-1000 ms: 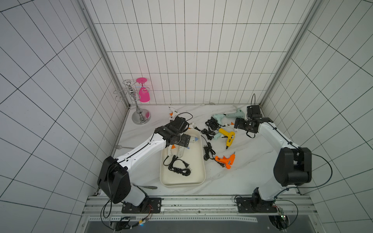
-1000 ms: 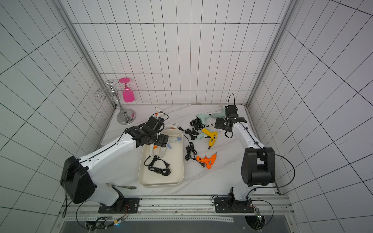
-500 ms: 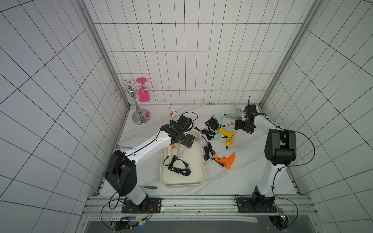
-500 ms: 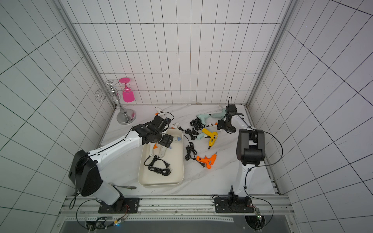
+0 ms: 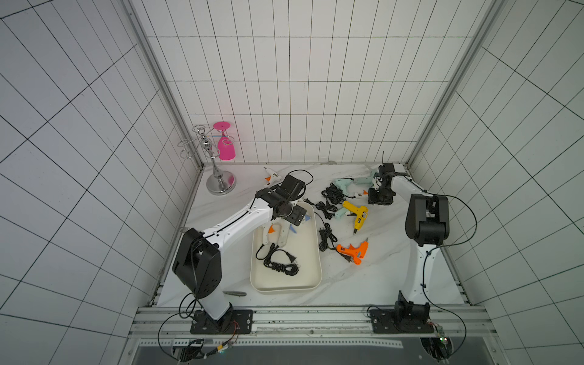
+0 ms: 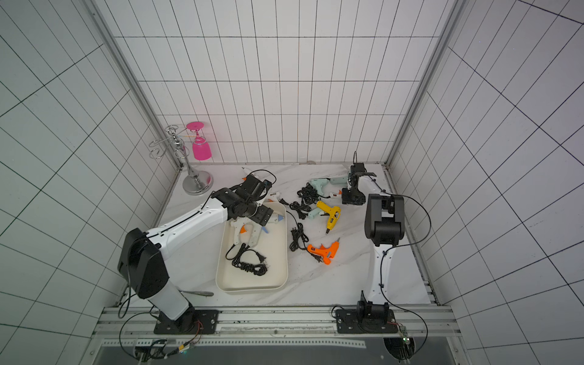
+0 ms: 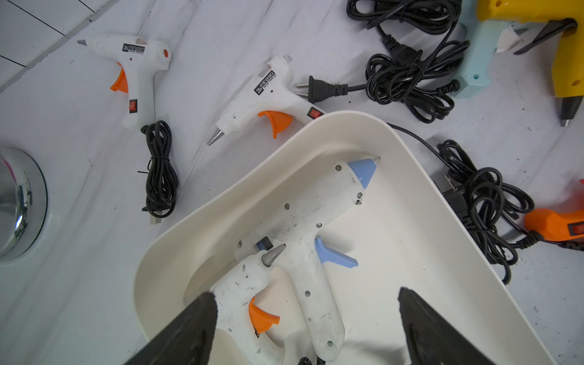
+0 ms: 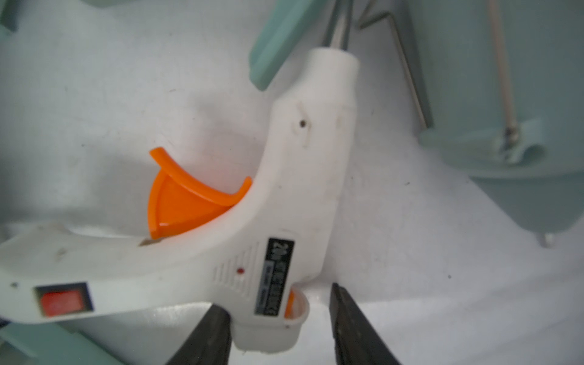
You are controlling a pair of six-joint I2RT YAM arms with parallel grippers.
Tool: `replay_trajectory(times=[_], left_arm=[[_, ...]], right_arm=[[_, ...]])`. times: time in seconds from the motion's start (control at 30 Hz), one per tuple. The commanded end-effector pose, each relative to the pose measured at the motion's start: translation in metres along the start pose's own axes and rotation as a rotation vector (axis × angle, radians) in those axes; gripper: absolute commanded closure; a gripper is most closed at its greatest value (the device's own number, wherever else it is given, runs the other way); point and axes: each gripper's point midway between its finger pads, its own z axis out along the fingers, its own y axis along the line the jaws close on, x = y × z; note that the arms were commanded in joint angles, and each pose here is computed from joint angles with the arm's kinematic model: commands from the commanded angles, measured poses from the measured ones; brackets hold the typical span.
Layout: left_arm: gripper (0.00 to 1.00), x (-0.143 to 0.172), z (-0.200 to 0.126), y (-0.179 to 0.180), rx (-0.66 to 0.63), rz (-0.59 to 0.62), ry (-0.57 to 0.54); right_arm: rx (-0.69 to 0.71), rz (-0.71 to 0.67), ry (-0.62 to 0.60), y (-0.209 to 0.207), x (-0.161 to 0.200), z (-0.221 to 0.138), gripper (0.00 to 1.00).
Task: Put the hot melt glue gun into the storage box
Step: Pick up the hot melt adhesive gun from the center of the board.
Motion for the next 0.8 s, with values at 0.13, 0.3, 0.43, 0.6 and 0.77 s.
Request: replay_trajectory(times=[0.13, 0.3, 0.43, 0.6, 0.77], left_arm=[[0.09, -0.011, -0.002, 0.003, -0.008, 0.022, -0.016], [0.09, -0.024, -0.012, -0.011, 0.035, 0.043, -0.059], [0.09, -0.039, -0.023, -0.032, 0.094, 0.067, -0.105], [0.07, -0.060, -0.033, -0.069, 0.228, 0.102, -0.174], [0.04, -0.086, -0.052, -0.103, 0.285, 0.166, -0.272]], right_arm=[[-0.013, -0.073, 0.044, 0.010, 0.012, 0.010, 0.71], [0.078, -0.097, -0.080, -0.001, 0.007, -0.026, 0.79], [0.106, -0.113, -0.211, -0.003, 0.004, -0.074, 0.83], [0.072, -0.138, -0.319, 0.011, 0.011, -0.126, 0.83], [0.032, -0.176, -0.412, 0.034, 0.027, -0.178, 0.83]])
